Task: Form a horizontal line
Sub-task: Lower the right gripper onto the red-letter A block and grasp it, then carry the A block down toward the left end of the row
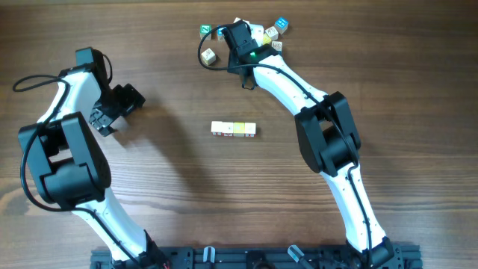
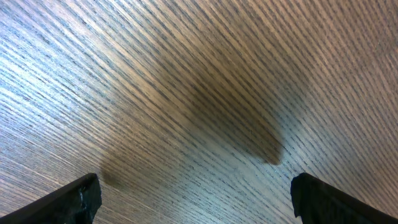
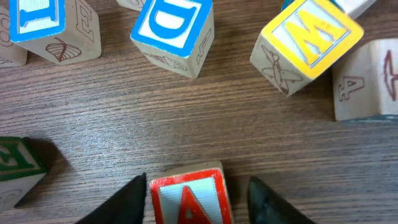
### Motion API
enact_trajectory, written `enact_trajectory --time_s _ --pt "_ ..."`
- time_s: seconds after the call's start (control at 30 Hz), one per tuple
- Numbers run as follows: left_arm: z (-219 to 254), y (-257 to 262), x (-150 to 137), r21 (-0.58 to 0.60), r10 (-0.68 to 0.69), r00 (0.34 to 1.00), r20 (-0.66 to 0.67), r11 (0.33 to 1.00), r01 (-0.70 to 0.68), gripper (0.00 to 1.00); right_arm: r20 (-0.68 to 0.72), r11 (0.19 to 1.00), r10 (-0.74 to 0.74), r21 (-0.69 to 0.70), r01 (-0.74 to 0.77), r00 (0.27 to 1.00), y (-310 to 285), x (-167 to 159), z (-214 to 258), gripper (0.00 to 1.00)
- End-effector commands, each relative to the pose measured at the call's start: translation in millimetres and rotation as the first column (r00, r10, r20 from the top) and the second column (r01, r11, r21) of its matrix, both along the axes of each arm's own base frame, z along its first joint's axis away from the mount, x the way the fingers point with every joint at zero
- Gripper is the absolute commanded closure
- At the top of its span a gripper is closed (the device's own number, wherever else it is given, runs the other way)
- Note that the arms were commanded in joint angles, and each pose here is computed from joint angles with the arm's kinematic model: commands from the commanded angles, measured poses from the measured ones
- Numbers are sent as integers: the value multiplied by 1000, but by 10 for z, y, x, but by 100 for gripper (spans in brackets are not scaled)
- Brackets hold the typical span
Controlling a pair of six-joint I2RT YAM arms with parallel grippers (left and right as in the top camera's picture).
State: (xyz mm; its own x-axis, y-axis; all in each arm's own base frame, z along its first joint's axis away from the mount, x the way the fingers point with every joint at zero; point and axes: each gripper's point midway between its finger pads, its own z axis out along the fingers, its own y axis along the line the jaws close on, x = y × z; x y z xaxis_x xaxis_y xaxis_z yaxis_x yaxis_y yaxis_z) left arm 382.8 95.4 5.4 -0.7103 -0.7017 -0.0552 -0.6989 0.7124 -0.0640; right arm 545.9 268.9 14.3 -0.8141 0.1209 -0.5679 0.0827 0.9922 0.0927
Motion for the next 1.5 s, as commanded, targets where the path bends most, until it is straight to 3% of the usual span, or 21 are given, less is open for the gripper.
enact_trajectory --time_s 0.0,0.07,0.2,0.43,0.53,0.63,0.77,0.8,0.93,1.03,1.27,1.47 --pt "-48 -4 -21 -11 -1 1000 -11 1000 1 0 13 997 20 -71 -19 1000 -77 31 -61 45" --pt "-47 -5 -20 -11 -2 1000 -11 1000 2 0 34 994 65 -92 -61 997 -51 76 -28 48" --pt "-48 -5 -21 -11 -1 1000 -11 1000 1 0 78 989 111 -104 -103 991 -13 136 191 63" --pt "-48 -6 -20 -11 -1 1000 -11 1000 1 0 55 987 117 -118 -110 992 -43 87 198 68" --pt "-48 -4 -21 -11 -1 1000 -11 1000 1 0 102 990 117 -94 -108 988 -21 107 529 82" --pt "-48 -6 -20 -11 -2 1000 -11 1000 2 0 163 992 114 -66 -104 980 -41 64 1094 82" --pt "-48 -4 -21 -11 -1 1000 -11 1000 1 0 88 974 217 53 -222 972 80 -333 1533 80" --pt "-48 -6 -20 -11 -1 1000 -11 1000 1 0 -16 967 248 69 -247 969 44 -582 1470 80" --pt "-48 -6 -20 -11 -1 1000 -11 1000 1 0 -221 924 361 214 -316 906 193 -1084 1258 80" --pt "-47 -4 -20 -11 -1 1000 -11 1000 1 0 -281 895 408 309 -321 868 415 -1350 1252 79" --pt "-48 -6 -20 -11 -2 1000 -11 1000 2 0 -187 908 399 216 -359 897 1143 -1701 1277 76" --pt "-48 -6 -20 -11 -2 1000 -11 1000 2 0 -114 898 422 188 -398 899 1634 -1948 1201 81"
